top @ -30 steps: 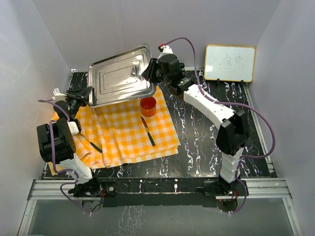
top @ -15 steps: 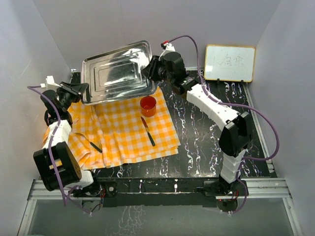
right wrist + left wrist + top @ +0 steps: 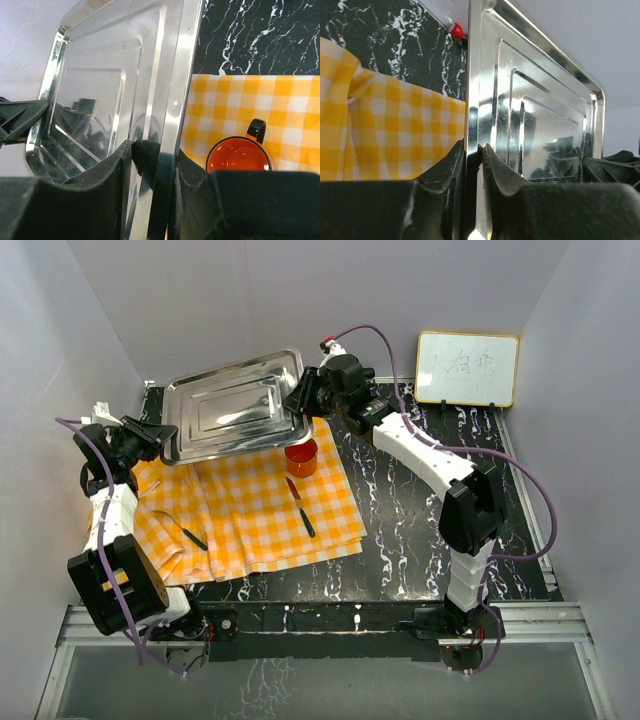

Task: Set the dinner table for one person
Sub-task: Place the plate on the napkin.

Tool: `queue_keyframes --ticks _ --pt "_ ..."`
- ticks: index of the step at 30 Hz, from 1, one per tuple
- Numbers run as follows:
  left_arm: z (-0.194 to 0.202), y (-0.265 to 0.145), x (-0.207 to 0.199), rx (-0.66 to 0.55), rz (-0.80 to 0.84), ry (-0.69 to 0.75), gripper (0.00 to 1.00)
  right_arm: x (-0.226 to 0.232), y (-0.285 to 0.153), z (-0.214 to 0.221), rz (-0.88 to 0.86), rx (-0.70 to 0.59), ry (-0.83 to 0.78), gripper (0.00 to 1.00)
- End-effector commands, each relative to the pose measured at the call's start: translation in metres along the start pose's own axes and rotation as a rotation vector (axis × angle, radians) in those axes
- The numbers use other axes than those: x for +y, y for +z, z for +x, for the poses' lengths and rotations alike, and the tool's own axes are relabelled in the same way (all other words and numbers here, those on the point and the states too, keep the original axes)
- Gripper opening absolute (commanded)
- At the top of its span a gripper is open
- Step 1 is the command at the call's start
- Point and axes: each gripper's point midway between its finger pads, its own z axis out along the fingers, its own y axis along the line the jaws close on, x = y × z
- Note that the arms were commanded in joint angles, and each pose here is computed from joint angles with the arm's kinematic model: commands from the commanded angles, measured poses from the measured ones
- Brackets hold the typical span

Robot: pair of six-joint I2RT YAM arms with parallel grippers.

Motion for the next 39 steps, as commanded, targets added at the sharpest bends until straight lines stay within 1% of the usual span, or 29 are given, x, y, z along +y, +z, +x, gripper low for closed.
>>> queue_keyframes --ticks 1,2,3,4,5,7,8,9,10,11,12,15,17,19,21,28,31,35,39 --pt "0.057 -0.020 -0.081 0.282 0.403 0.011 0.00 0.072 -0.002 0.047 -0.198 0.054 -0.215 0.08" --pt "0.057 -0.021 -0.084 0.283 0.423 -0.005 0.00 0.070 -0.002 0.045 -0.193 0.044 -0.214 0.04" --pt "0.056 -0.023 -0.088 0.278 0.456 -0.011 0.00 0.069 -0.003 0.043 -0.195 0.036 -0.215 0.03" --pt "0.056 -0.027 -0.095 0.273 0.497 -0.021 0.00 0.067 -0.005 0.040 -0.201 0.028 -0.211 0.03" --pt "0.054 -0.030 -0.102 0.265 0.541 -0.021 0.00 0.066 -0.009 0.038 -0.229 0.022 -0.195 0.06" --pt "0.051 -0.038 -0.115 0.259 0.613 -0.030 0.00 0.067 -0.028 0.026 -0.371 -0.027 -0.133 0.16" --pt "0.050 -0.038 -0.116 0.261 0.636 -0.039 0.00 0.068 -0.042 0.015 -0.468 -0.075 -0.083 0.17" --pt "0.048 -0.038 -0.119 0.256 0.655 -0.047 0.00 0.074 -0.068 -0.002 -0.582 -0.150 -0.042 0.16" --pt "0.046 -0.037 -0.118 0.257 0.666 -0.062 0.00 0.081 -0.097 -0.023 -0.707 -0.253 -0.018 0.14" --pt "0.045 -0.038 -0.121 0.250 0.690 -0.056 0.00 0.076 -0.114 -0.031 -0.765 -0.281 0.020 0.14" --pt "0.044 -0.039 -0.123 0.250 0.703 -0.067 0.00 0.070 -0.129 -0.039 -0.814 -0.287 0.054 0.14" --pt "0.040 -0.041 -0.128 0.253 0.743 -0.099 0.00 0.060 -0.161 -0.051 -0.959 -0.291 0.071 0.14" --pt "0.039 -0.043 -0.130 0.253 0.770 -0.116 0.00 0.053 -0.181 -0.054 -1.076 -0.301 0.108 0.15" --pt "0.039 -0.043 -0.129 0.258 0.785 -0.135 0.00 0.045 -0.194 -0.055 -1.180 -0.280 0.166 0.16" --pt "0.040 -0.044 -0.129 0.266 0.793 -0.144 0.00 0.039 -0.183 -0.052 -1.179 -0.237 0.182 0.14" --pt "0.037 -0.043 -0.128 0.267 0.775 -0.124 0.00 0.031 -0.179 -0.048 -1.150 -0.233 0.180 0.14" --pt "0.035 -0.044 -0.127 0.264 0.774 -0.125 0.00 0.028 -0.179 -0.049 -1.137 -0.235 0.182 0.12" --pt "0.031 -0.045 -0.118 0.255 0.754 -0.145 0.00 0.026 -0.174 -0.048 -1.096 -0.208 0.184 0.07" --pt "0.028 -0.048 -0.108 0.249 0.736 -0.164 0.00 0.029 -0.176 -0.046 -1.080 -0.197 0.176 0.07"
